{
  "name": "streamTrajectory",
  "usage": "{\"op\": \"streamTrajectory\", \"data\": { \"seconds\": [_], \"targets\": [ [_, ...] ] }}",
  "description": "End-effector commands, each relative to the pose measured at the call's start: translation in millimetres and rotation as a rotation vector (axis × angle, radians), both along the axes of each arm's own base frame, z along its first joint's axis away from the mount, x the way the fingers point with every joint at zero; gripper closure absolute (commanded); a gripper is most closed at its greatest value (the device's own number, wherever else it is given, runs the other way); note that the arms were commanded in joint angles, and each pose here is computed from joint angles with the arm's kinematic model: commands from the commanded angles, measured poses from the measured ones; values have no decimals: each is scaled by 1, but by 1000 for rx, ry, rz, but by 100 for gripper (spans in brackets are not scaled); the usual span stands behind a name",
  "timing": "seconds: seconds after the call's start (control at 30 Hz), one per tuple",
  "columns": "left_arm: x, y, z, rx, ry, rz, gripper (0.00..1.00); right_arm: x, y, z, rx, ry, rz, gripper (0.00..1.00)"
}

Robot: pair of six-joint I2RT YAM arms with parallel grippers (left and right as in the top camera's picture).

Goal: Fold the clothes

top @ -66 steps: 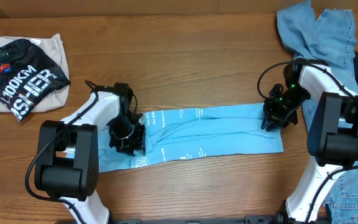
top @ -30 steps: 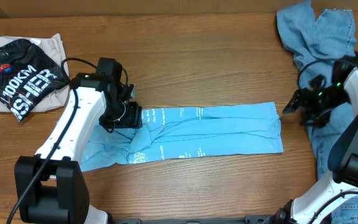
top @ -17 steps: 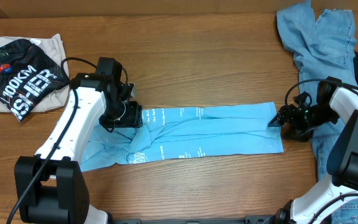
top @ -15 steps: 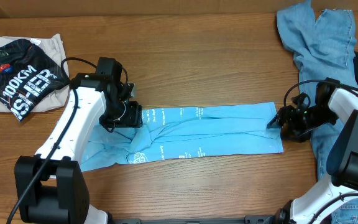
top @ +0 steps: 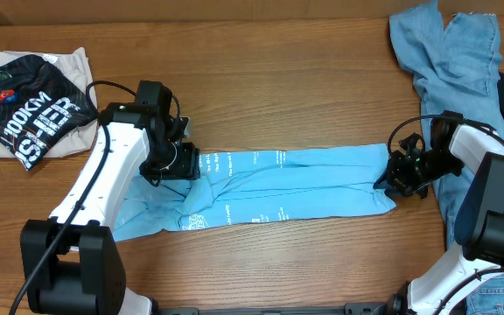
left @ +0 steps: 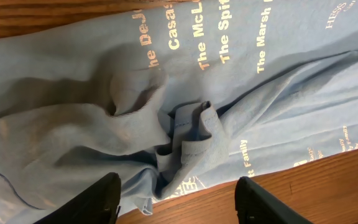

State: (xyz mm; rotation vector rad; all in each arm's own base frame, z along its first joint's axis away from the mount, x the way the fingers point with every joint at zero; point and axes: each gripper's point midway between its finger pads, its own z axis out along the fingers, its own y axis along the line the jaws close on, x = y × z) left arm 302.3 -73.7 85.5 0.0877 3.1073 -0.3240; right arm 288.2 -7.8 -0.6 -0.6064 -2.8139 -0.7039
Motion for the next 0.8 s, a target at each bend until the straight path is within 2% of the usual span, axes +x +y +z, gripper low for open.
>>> {"op": "streamTrajectory", "data": {
  "seconds": [0.0,0.07,0.23,0.53,0.77],
  "targets": [
    [2,0,6,-8,-17,-2,40,-1,-10,-13,-60,20,-6,91],
    [2,0,6,-8,-16,-2,40,4,-12,-12,-69,5,-9,96],
    [8,0,18,-10,-42,-3,40,23,-39,0,-172,-7,-63,96],
    [21,21,54,-13,-100,65,37,58,-105,57,-378,-42,-177,96],
    [24,37,54,-12,-103,118,36,61,-86,83,-404,-46,-81,96]
  ]
}}
